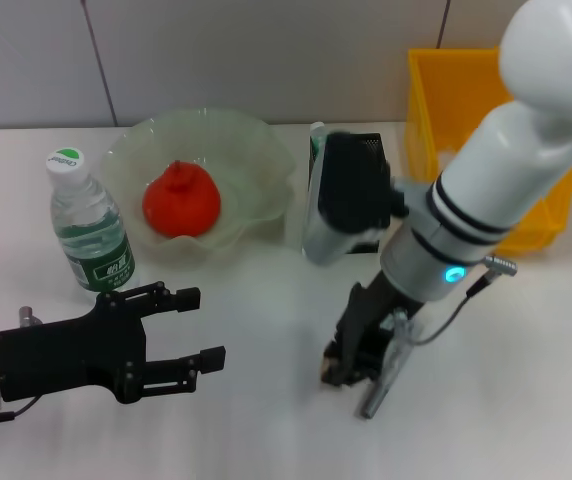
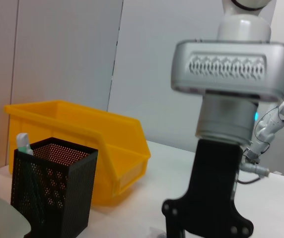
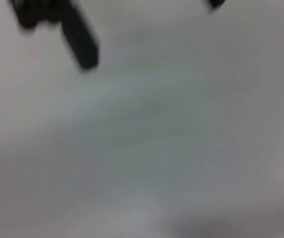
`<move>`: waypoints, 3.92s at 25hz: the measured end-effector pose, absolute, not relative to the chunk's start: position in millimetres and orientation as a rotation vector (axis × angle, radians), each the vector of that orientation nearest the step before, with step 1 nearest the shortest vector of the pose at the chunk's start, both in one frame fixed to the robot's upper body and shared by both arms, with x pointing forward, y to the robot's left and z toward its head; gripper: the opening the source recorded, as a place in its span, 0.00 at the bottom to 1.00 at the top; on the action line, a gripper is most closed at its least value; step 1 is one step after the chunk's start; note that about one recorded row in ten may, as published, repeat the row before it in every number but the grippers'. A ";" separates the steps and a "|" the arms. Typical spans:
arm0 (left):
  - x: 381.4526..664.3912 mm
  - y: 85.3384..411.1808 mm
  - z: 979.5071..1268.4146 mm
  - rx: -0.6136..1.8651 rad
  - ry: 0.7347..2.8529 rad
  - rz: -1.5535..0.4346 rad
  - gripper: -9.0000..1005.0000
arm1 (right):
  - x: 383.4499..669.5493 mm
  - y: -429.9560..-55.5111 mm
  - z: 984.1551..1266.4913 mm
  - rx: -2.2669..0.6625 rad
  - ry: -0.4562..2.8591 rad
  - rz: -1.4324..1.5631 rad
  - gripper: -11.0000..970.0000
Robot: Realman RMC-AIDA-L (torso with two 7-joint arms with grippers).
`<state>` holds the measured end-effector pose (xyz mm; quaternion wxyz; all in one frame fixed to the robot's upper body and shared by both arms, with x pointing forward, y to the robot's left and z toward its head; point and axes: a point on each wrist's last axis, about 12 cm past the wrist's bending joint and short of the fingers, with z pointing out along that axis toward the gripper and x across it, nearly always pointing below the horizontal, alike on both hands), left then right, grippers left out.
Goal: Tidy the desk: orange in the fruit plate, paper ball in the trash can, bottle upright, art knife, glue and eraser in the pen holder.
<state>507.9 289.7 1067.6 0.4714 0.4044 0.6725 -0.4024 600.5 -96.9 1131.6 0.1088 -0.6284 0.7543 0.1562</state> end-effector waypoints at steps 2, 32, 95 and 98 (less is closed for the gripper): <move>508.0 289.7 1067.7 0.991 1.647 -0.985 0.81 | 604.8 -98.2 1141.3 -1.792 2.220 0.498 0.27; 508.1 286.9 1068.2 0.984 1.646 -1.007 0.81 | 672.2 -146.9 1220.2 -1.063 2.250 0.263 0.28; 509.3 280.8 1068.4 1.004 1.618 -1.001 0.81 | 628.3 -104.3 1182.9 -1.030 2.985 0.253 0.81; 509.2 280.0 1068.1 0.997 1.617 -1.001 0.81 | 629.1 -106.1 1180.3 -0.938 3.015 0.255 0.81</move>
